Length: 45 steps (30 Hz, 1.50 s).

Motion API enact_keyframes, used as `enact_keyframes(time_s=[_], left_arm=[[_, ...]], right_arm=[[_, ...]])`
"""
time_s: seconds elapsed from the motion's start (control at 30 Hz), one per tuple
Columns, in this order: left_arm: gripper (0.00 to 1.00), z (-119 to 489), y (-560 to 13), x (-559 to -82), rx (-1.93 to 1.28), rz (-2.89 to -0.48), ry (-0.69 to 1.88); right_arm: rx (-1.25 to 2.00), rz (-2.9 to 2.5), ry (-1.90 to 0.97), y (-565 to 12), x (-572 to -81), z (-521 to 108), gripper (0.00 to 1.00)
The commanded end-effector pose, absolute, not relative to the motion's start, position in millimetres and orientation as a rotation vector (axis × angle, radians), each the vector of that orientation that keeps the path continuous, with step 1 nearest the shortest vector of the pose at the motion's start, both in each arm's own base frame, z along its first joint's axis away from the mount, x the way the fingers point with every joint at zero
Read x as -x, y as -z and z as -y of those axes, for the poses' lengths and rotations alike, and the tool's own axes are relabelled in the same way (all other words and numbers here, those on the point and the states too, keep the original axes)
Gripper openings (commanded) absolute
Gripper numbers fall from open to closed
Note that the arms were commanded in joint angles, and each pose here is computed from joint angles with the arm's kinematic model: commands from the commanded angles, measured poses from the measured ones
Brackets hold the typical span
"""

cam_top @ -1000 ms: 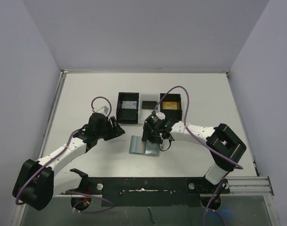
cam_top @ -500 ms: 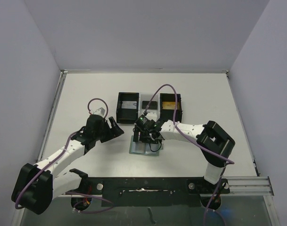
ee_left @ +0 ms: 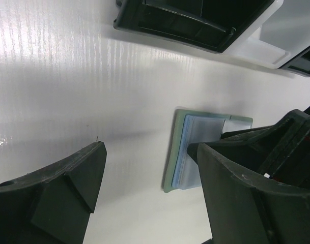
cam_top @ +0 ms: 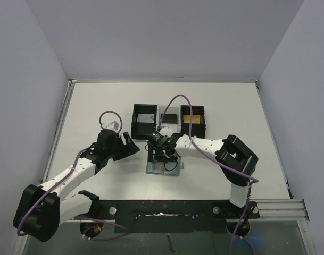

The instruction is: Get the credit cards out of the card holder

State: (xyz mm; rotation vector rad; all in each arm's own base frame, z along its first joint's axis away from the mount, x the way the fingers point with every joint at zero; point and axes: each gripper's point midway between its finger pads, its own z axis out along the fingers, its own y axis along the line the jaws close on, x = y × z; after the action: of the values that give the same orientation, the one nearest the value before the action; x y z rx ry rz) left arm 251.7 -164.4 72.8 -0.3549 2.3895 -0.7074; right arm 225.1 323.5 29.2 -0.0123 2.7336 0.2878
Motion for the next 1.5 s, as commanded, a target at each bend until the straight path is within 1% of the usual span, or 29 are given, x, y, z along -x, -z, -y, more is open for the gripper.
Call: enact_keyframes(time_s=[0.0,0.07,0.13,0.3,0.4,0.6,0.7,0.77,0.97,1.1,1.2,1.33,1.4,1.47], left_arm=[[0.72,163.7,-84.2,-256.3,0.303,-2.346,0.709],[0.72,162.8,-82.8,-255.2,0.304,-2.348,0.705],[0.72,162.5,-81.8,-254.3,0.31,-2.35,0.706],[0.72,165.2,-85.0,-254.8,0.292,-2.336,0.727],[0.72,177.9,-94.3,-251.9,0.191,-2.305,0.81],[0.72,199.2,-95.6,-241.4,0.115,-2.309,0.947],[0.71,205.3,-91.5,-238.8,0.116,-2.324,0.988],[0.69,209.8,-89.5,-237.4,0.108,-2.33,1.019],[0.62,243.0,-93.7,-222.8,-0.053,-2.346,1.185],[0.61,271.5,-95.6,-207.1,-0.179,-2.352,1.298],[0.58,287.6,-99.5,-200.1,-0.206,-2.311,1.404],[0.57,290.9,-92.7,-200.9,-0.212,-2.33,1.391],[0.57,290.1,-93.1,-203.7,-0.202,-2.302,1.384],[0.58,290.7,-94.2,-206.4,-0.189,-2.282,1.388]], right_arm=[[0.049,-2.708,-0.257,-32.7,-230.8,-331.0,0.73],[0.058,-2.711,-0.238,-31.2,-230.8,-332.0,0.72],[0.056,-2.717,-0.218,-28.3,-230.7,-331.4,0.68],[0.044,-2.715,-0.257,-28.6,-228.4,-332.8,0.54],[0.027,-2.71,-0.325,-30.6,-228.3,-334.1,0.48],[0.013,-2.682,-0.477,-32.6,-228.0,-335.9,0.41],[0.002,-2.682,-0.521,-29.7,-226.9,-334.6,0.33],[-0.01,-2.69,-0.539,-25.5,-225.3,-332.8,0.29],[-0.089,-2.658,-0.702,-23.1,-222.3,-330.4,0.28],[-0.248,-2.614,-0.787,-22.9,-228.5,-319.9,0.29],[-0.332,-2.572,-0.864,-24.1,-228.9,-312.3,0.3],[-0.38,-2.516,-0.967,-29.7,-229.3,-307.1,0.3],[-0.402,-2.502,-0.932,-31.4,-231.1,-301.5,0.28],[-0.407,-2.494,-0.904,-35.2,-231.0,-298.3,0.29]])
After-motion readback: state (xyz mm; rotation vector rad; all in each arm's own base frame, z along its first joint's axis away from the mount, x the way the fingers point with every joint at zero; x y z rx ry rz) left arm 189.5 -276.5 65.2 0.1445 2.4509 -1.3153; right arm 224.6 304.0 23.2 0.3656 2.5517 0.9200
